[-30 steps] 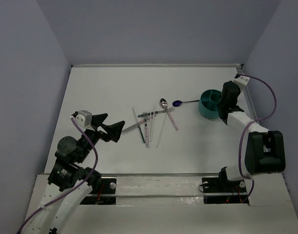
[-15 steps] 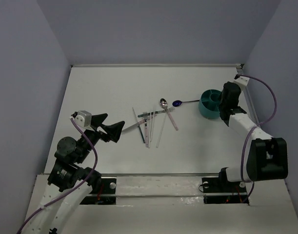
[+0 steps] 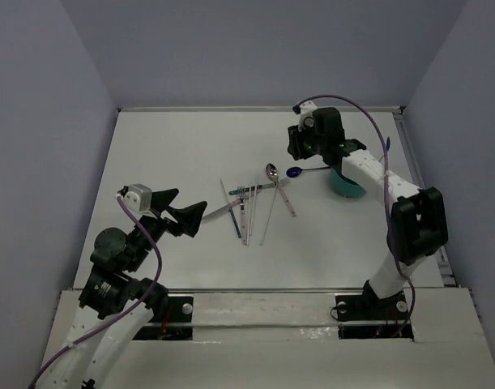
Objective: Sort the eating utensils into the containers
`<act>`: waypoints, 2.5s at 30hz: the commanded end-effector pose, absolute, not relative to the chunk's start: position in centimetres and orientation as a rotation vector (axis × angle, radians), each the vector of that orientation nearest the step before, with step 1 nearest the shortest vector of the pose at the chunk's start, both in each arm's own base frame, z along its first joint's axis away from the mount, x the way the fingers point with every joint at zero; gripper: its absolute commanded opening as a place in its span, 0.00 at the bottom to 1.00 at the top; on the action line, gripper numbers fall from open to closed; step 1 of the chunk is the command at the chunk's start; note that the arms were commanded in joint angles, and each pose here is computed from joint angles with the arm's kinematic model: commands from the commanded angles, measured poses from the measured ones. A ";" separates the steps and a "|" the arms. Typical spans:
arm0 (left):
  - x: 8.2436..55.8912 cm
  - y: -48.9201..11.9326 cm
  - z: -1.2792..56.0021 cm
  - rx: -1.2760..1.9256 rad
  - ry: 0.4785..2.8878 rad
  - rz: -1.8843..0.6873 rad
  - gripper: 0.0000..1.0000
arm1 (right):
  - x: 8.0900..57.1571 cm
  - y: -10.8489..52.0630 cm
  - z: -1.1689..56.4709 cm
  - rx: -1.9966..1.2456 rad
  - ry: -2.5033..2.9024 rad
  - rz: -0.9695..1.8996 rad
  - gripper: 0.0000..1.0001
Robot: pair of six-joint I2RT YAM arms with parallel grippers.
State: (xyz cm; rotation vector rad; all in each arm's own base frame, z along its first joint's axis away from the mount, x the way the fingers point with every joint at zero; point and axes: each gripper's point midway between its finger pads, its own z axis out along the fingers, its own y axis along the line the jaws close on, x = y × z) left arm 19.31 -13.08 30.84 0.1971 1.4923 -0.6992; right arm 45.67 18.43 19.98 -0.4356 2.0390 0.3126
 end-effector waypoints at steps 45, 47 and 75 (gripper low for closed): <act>20.2 -13.7 32.7 0.212 1.457 -0.702 0.99 | 51.2 14.9 3.6 -1.033 2.409 -0.157 0.54; 20.3 -13.7 32.7 0.212 1.460 -0.701 0.99 | 51.7 14.3 3.1 -1.004 2.407 -0.134 0.51; 21.2 -14.0 31.9 0.215 1.494 -0.691 0.99 | 53.3 14.1 7.3 -1.039 2.364 0.114 0.57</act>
